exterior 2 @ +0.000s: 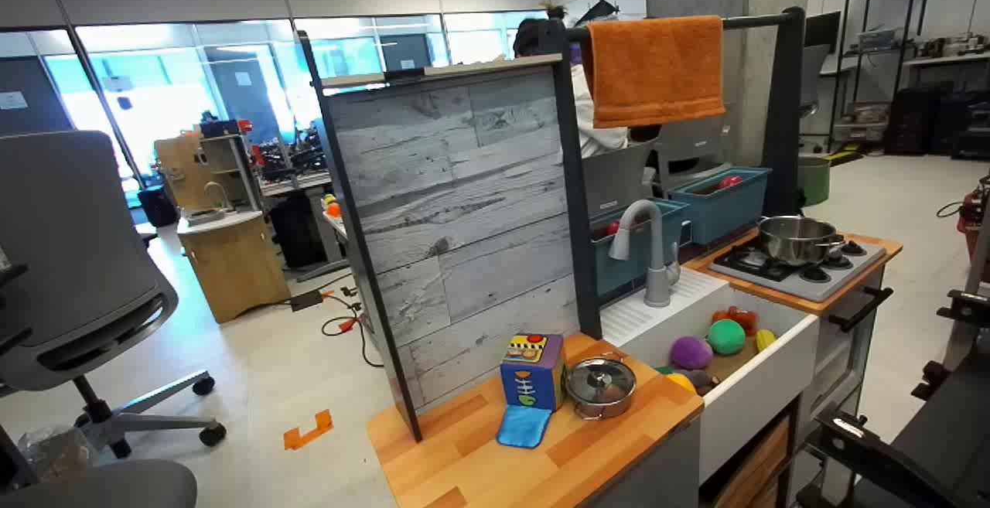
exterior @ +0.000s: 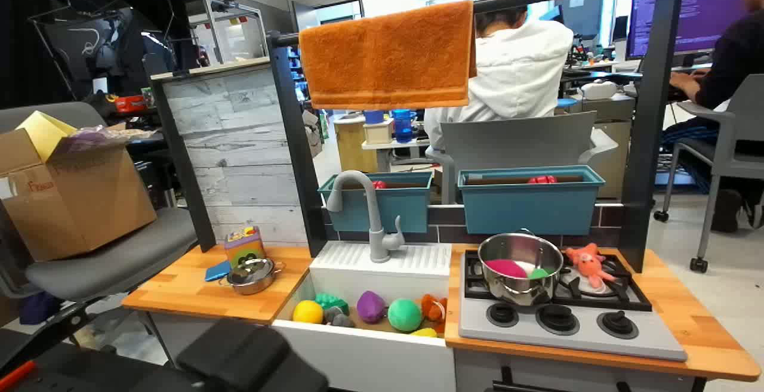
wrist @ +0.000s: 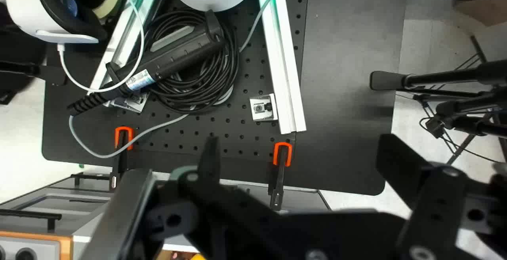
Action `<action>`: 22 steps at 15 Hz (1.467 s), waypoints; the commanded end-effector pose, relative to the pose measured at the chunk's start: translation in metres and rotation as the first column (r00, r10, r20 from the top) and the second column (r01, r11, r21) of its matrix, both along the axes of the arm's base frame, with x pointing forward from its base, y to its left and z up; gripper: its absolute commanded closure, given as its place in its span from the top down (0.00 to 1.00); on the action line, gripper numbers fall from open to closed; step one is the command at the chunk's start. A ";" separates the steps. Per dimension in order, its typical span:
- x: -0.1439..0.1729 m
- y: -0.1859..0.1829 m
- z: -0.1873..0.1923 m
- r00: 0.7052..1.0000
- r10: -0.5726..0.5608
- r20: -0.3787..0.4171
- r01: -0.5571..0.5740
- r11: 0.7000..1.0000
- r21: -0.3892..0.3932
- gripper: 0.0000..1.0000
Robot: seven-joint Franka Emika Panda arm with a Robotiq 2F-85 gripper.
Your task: Put the purple plush toy on top of the square toy.
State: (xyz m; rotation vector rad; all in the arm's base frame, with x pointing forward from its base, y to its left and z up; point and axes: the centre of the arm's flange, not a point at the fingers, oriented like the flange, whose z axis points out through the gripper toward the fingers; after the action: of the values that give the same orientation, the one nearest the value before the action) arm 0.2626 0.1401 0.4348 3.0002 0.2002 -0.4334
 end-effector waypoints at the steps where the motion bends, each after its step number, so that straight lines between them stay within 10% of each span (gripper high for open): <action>1: 0.000 0.000 0.000 1.000 0.000 0.000 0.000 1.000 0.000 1.00; 9: 0.054 -0.083 -0.057 0.973 -0.051 0.225 0.059 0.998 -0.031 1.00; 15: 0.103 -0.169 -0.083 0.877 -0.140 0.459 0.132 0.990 0.050 1.00; 22: 0.175 -0.276 -0.124 0.884 -0.136 0.448 0.103 0.990 0.098 1.00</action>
State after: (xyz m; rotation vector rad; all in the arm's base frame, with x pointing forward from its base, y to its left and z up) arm 0.3897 -0.0950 0.3283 3.0747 -0.0403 0.3013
